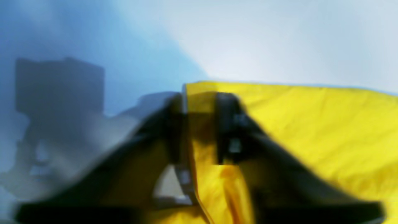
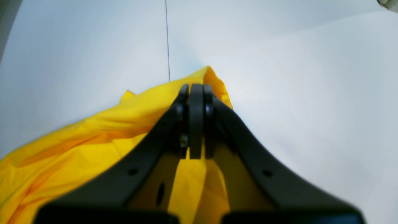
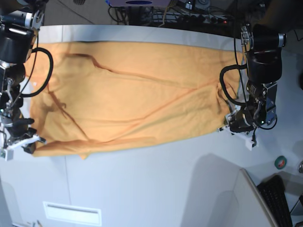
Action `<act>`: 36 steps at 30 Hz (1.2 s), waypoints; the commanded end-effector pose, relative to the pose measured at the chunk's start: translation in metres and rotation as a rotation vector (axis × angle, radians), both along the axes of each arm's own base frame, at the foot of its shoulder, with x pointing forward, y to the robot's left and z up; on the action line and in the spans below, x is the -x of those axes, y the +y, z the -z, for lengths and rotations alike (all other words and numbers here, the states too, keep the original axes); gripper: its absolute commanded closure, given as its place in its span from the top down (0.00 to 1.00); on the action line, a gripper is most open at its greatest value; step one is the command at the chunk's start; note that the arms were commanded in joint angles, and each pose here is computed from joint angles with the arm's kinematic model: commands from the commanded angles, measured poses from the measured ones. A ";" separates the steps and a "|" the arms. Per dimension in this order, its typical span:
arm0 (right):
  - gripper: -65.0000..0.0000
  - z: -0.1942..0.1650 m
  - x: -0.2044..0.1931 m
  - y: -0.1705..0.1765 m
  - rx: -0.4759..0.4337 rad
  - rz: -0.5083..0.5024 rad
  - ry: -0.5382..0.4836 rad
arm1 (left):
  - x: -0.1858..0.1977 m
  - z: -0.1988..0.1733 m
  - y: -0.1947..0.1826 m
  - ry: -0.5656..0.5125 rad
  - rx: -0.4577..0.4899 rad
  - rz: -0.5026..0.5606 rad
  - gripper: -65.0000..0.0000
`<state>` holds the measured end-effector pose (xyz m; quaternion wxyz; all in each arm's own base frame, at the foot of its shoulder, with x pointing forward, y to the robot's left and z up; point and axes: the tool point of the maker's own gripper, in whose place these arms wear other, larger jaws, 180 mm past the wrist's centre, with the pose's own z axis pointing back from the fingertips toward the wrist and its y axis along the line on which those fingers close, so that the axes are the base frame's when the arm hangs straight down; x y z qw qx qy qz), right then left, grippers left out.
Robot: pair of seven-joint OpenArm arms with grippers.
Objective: Layout the t-shirt on the table in an organized manner, then fold the t-shirt properly
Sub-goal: 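Grasp the hem corners with both grippers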
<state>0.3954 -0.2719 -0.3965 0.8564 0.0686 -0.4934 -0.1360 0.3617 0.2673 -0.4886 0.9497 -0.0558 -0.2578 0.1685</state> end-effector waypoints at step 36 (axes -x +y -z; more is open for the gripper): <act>0.00 -0.030 -0.067 -0.032 -0.058 0.067 -0.046 | -0.106 -0.101 -0.050 -0.258 -0.120 0.243 0.00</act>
